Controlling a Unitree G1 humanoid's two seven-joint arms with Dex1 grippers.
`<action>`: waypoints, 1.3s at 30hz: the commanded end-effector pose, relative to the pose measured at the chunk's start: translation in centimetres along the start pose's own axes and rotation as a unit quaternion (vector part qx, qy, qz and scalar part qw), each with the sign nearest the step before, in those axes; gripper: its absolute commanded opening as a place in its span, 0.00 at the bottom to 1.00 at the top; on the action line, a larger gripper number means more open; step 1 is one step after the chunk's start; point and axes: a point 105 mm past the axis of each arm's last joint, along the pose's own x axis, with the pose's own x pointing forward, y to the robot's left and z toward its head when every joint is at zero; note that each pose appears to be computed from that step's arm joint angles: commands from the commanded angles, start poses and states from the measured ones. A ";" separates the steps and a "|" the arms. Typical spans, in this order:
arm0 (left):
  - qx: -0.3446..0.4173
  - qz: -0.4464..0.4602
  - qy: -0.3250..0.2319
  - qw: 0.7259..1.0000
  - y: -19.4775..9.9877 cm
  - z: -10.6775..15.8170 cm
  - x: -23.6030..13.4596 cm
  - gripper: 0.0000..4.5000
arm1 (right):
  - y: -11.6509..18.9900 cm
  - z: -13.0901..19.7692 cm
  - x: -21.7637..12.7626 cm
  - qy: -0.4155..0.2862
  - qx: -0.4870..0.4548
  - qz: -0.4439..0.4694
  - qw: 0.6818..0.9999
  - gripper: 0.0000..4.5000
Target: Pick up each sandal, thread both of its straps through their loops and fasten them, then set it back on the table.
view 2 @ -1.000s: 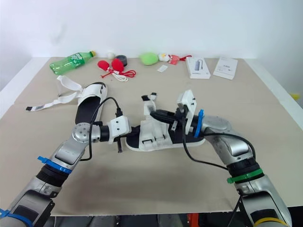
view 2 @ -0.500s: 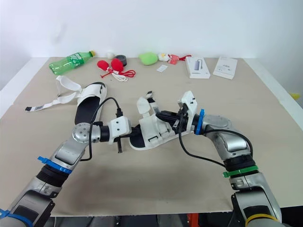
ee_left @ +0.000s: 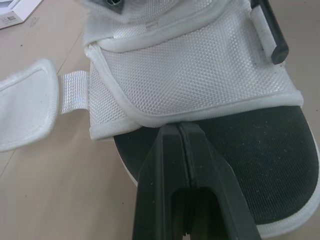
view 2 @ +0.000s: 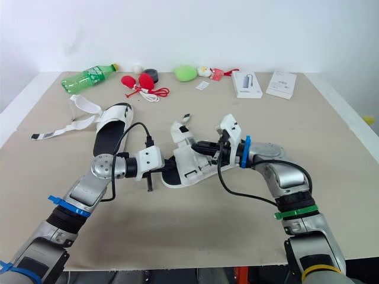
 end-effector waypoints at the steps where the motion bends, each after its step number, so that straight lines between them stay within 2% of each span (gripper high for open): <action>1: 0.009 -0.006 -0.006 1.000 -0.1 0.5 0.3 0.00 | -0.4 0.8 0.3 -0.006 0.006 -0.003 1.000 0.03; 3: 0.008 -0.005 -0.005 1.000 -0.2 0.4 0.2 0.00 | -0.9 0.9 0.3 -0.007 0.008 -0.013 1.000 0.03; 4: 0.008 -0.005 -0.005 1.000 -0.2 0.4 0.2 0.00 | -1.3 1.0 0.3 -0.008 0.006 -0.023 1.000 0.09; 6: 0.007 -0.004 -0.005 1.000 -0.2 0.4 0.2 0.00 | -1.9 1.4 0.3 -0.017 -0.009 -0.040 0.999 0.23; 7: 0.007 -0.004 -0.004 1.000 -0.2 0.4 0.1 0.00 | -2.1 1.5 0.3 -0.019 -0.018 -0.044 0.999 0.36; 9: 0.007 -0.003 -0.004 1.000 -0.3 0.3 0.1 0.00 | -2.4 1.9 0.2 -0.025 -0.036 -0.054 0.998 0.50; 11: 0.007 -0.003 -0.003 1.000 -0.3 0.3 0.0 0.00 | -2.5 2.4 0.1 -0.036 -0.056 -0.063 0.996 0.70; 14: 0.006 -0.002 -0.002 1.000 -0.3 0.3 0.0 0.00 | -2.5 3.6 0.1 -0.059 -0.078 -0.068 0.993 0.70; 16: 0.006 -0.002 -0.002 1.000 -0.4 0.3 -0.1 0.00 | -2.1 5.0 0.2 -0.080 -0.096 -0.057 0.991 0.55; 17: 0.006 -0.002 -0.002 1.000 -0.4 0.3 -0.1 0.00 | -1.8 5.7 0.3 -0.090 -0.102 -0.051 0.989 0.55; 18: 0.007 -0.002 -0.002 1.000 -0.4 0.3 -0.1 0.00 | -1.6 6.5 0.5 -0.099 -0.107 -0.047 0.988 0.38; 20: 0.007 -0.002 -0.002 1.000 -0.4 0.3 -0.1 0.00 | -1.0 7.6 1.0 -0.111 -0.110 -0.030 0.987 0.26; 22: 0.008 -0.003 -0.002 1.000 -0.4 0.4 -0.1 0.00 | -0.2 7.7 1.5 -0.103 -0.101 0.002 0.990 0.05; 23: 0.009 -0.004 -0.002 1.000 -0.4 0.4 0.0 0.00 | 0.1 7.5 1.7 -0.092 -0.094 0.015 0.991 0.01; 28: 0.010 -0.011 -0.008 1.000 -0.7 0.7 0.1 0.00 | -1.2 4.6 2.6 -0.007 -0.080 0.014 0.997 0.01; 34: 0.012 -0.014 -0.010 1.000 -0.9 0.9 0.1 0.00 | -3.9 1.9 2.6 0.086 -0.125 0.002 0.988 0.01; 39: 0.012 -0.010 -0.006 1.000 -0.9 0.7 -0.3 0.00 | -5.1 1.2 2.4 0.101 -0.143 -0.011 0.985 0.01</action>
